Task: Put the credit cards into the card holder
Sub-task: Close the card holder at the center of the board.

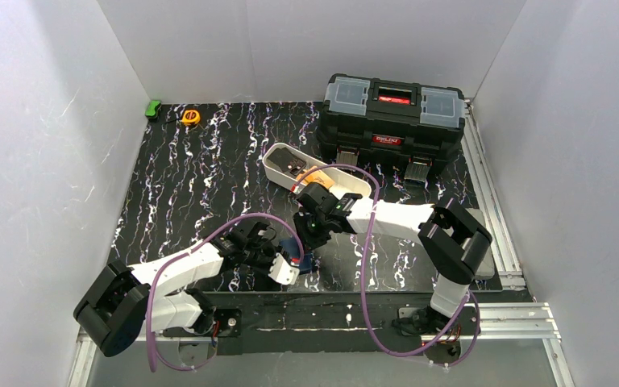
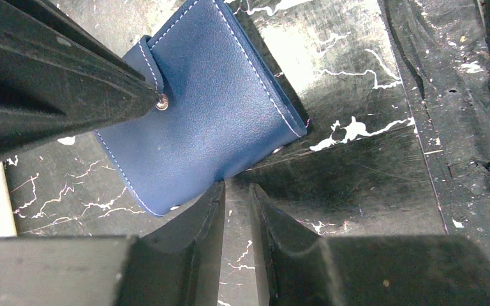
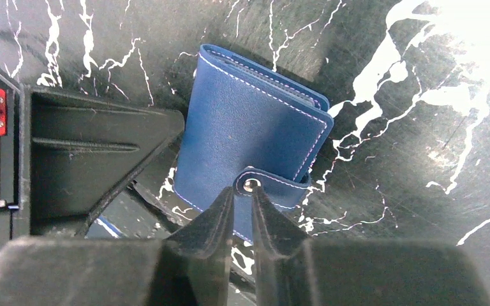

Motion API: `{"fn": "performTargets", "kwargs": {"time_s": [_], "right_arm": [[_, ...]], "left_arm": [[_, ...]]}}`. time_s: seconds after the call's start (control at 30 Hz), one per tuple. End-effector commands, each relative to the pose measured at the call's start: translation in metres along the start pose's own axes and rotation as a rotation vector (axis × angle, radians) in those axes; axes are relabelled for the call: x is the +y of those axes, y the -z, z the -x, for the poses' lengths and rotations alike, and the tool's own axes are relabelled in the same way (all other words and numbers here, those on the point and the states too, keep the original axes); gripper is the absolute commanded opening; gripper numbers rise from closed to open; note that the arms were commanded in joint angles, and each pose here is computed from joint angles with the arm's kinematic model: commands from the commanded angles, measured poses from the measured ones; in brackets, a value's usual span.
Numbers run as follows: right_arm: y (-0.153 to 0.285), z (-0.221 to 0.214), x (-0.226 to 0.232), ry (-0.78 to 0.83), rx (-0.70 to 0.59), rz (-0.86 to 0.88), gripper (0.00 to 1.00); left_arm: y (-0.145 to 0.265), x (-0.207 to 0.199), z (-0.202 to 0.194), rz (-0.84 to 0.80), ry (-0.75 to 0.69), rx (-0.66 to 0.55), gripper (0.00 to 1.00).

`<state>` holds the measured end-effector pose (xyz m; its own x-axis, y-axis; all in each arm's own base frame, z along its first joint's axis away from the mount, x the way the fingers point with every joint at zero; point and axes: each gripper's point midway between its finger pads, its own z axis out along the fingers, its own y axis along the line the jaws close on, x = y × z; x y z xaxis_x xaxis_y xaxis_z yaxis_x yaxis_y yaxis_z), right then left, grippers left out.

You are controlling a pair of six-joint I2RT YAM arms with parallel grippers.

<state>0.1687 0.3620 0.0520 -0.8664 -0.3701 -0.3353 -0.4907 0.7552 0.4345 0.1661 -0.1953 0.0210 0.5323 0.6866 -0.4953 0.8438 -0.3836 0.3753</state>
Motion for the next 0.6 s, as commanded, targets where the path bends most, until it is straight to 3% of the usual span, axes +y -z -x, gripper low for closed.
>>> {"fn": "performTargets", "kwargs": {"time_s": [0.0, 0.13, 0.57], "right_arm": [[-0.0006, 0.0053, 0.0101, 0.009, -0.011, 0.042, 0.28], [-0.0023, 0.0052, 0.0092, 0.009, -0.004, 0.036, 0.35], [-0.0031, 0.0089, 0.0103, 0.003, 0.004, 0.021, 0.31]], "left_arm": [[0.0, -0.0134, 0.0066, -0.043, 0.003, -0.035, 0.2], [0.0003, -0.0138, 0.0066, -0.044, 0.003, -0.035, 0.2], [0.0006, -0.0149, 0.0065, -0.048, 0.002, -0.034, 0.19]]}}
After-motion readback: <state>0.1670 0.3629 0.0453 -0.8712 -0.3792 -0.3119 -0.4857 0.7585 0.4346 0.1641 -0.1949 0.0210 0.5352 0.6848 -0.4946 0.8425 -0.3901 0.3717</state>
